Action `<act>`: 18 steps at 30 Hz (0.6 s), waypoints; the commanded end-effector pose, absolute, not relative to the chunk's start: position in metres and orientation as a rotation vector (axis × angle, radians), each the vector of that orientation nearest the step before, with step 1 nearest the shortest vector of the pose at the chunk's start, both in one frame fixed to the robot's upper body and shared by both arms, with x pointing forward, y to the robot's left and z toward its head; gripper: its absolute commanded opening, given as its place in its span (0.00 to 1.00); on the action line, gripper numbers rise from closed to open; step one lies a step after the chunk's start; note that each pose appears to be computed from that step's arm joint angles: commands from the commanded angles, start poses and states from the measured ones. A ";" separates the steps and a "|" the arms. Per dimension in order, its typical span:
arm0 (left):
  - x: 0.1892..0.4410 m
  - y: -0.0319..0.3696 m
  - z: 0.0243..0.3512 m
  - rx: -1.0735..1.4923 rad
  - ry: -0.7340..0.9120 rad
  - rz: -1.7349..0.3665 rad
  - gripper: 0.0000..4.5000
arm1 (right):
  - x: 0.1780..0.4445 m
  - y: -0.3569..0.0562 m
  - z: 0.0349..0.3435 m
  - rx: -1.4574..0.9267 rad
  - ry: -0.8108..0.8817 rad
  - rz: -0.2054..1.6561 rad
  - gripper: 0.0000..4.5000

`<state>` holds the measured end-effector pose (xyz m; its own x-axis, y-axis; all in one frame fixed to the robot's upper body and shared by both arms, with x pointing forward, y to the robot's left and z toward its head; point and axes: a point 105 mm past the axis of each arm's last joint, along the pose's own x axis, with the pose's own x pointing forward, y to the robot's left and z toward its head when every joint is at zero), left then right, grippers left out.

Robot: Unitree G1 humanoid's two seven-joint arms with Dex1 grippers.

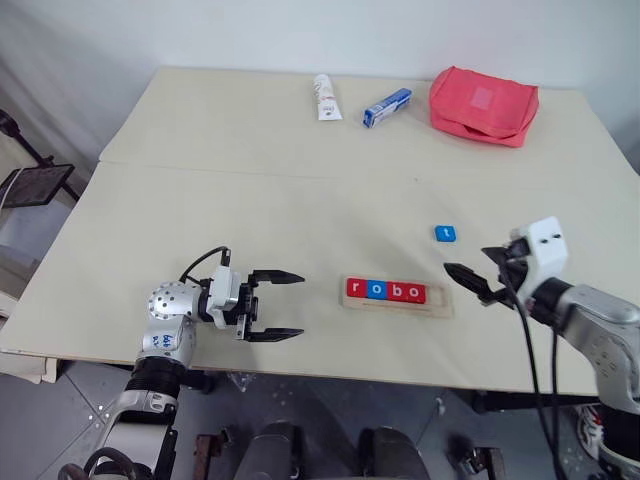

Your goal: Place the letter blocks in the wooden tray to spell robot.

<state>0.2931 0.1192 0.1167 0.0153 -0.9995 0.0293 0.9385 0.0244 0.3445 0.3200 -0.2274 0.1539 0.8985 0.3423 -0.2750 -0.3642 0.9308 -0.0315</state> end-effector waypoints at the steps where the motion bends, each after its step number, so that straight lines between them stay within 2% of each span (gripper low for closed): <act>1: 0.292 0.121 0.121 0.270 -0.320 -1.517 1.00 | 0.338 -0.234 0.160 -0.096 0.237 0.280 0.99; 10: 0.286 0.124 0.119 0.263 -0.317 -1.471 1.00 | 0.388 -0.235 0.155 -0.081 0.226 0.152 0.99; 18: 0.282 0.127 0.117 0.262 -0.311 -1.445 1.00 | 0.408 -0.229 0.147 -0.051 0.228 0.156 0.99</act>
